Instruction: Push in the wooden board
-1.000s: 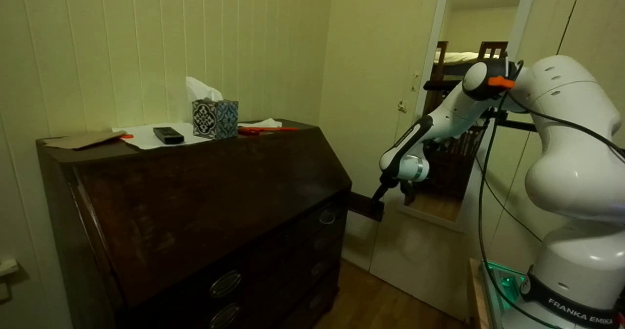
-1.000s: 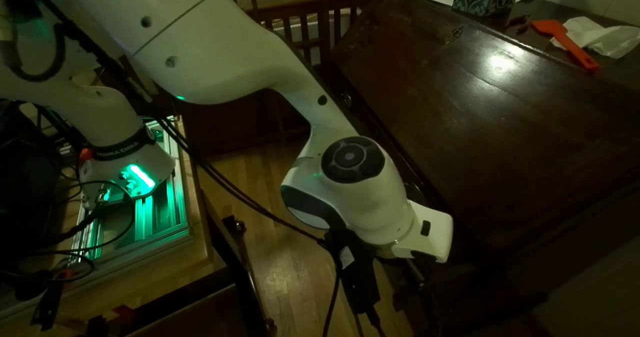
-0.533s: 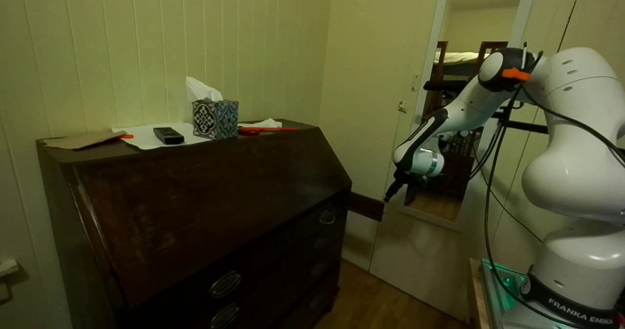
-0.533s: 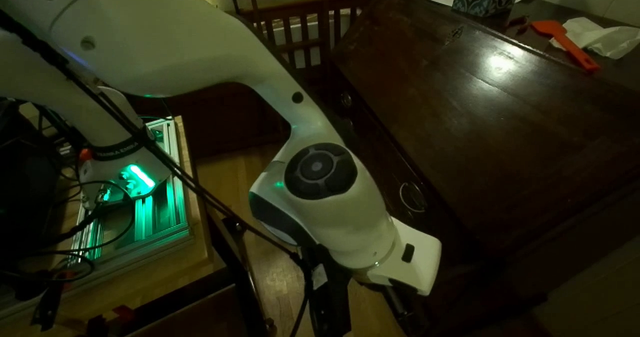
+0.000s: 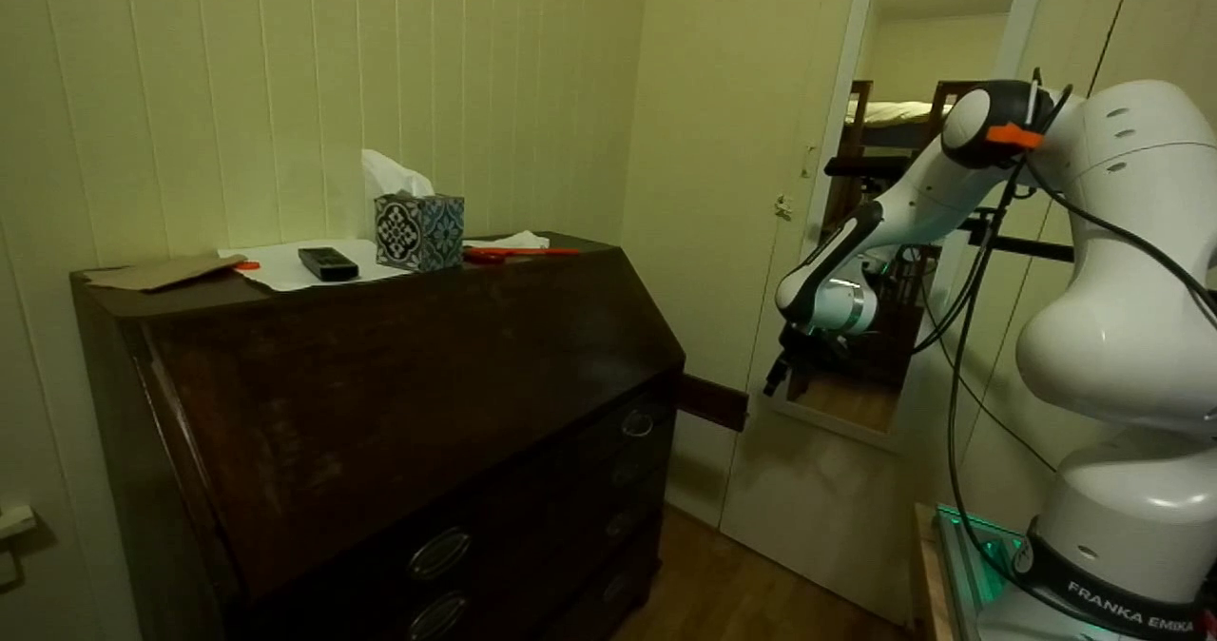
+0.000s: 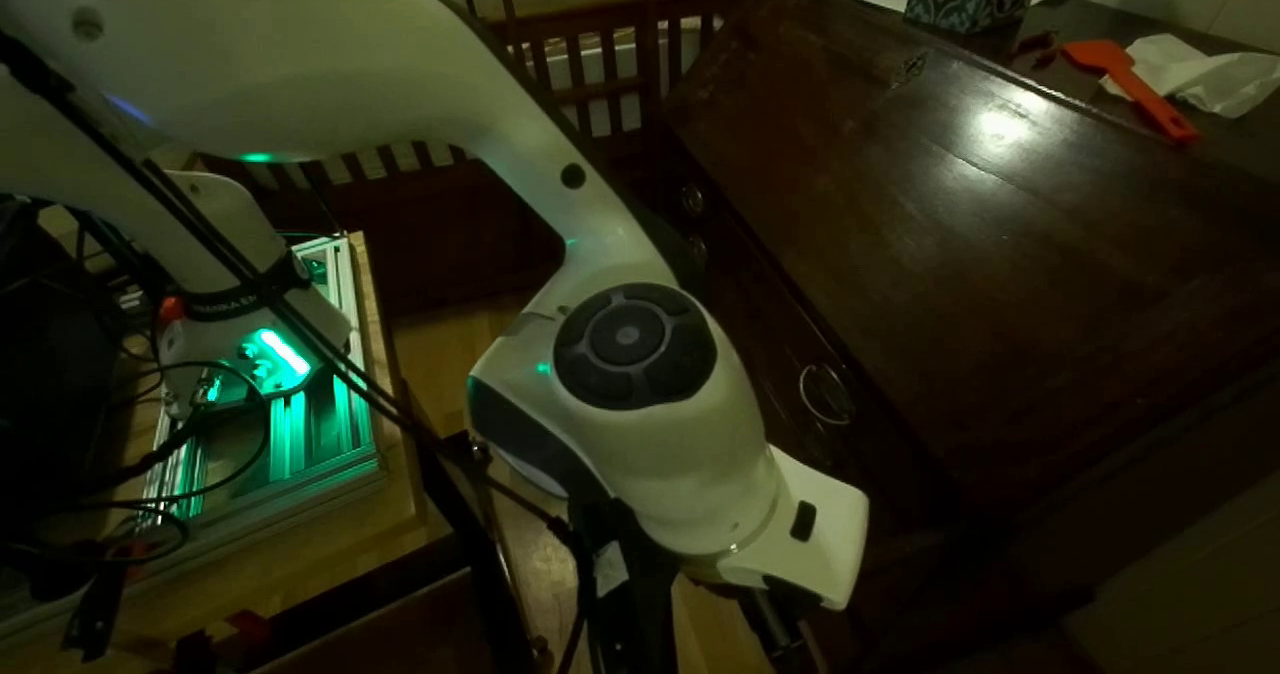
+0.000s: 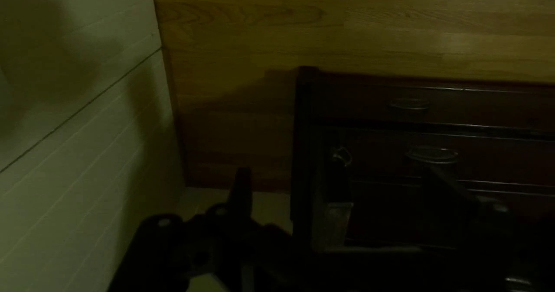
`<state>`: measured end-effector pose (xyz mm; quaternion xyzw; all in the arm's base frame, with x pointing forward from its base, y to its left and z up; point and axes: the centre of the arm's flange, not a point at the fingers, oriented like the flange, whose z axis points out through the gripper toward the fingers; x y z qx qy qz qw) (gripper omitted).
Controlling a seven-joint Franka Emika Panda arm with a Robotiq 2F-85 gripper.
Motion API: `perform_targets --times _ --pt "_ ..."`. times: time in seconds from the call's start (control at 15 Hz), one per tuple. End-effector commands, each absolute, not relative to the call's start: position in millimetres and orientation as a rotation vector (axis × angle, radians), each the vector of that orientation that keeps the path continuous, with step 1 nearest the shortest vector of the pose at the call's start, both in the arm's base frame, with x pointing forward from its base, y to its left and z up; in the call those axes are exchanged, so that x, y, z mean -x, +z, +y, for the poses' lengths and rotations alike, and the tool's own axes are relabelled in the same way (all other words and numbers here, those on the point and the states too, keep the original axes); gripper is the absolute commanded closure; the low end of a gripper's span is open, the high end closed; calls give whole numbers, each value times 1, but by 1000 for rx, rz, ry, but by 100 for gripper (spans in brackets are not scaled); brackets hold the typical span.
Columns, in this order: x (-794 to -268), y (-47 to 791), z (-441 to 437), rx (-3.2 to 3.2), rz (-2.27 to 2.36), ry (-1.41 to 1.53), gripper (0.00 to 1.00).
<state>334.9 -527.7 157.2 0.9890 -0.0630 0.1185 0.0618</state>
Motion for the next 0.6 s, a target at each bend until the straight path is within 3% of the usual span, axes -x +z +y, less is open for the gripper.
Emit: perform_targets --times 0.0,0.07,0.13,0.53 --pt "-328 167 -521 -3020 -138 303 0" --pt "-331 163 -522 -3029 -143 307 0" --pt "-333 160 -522 -3031 -149 311 19" --pt "-351 144 -511 -3059 -150 349 62"
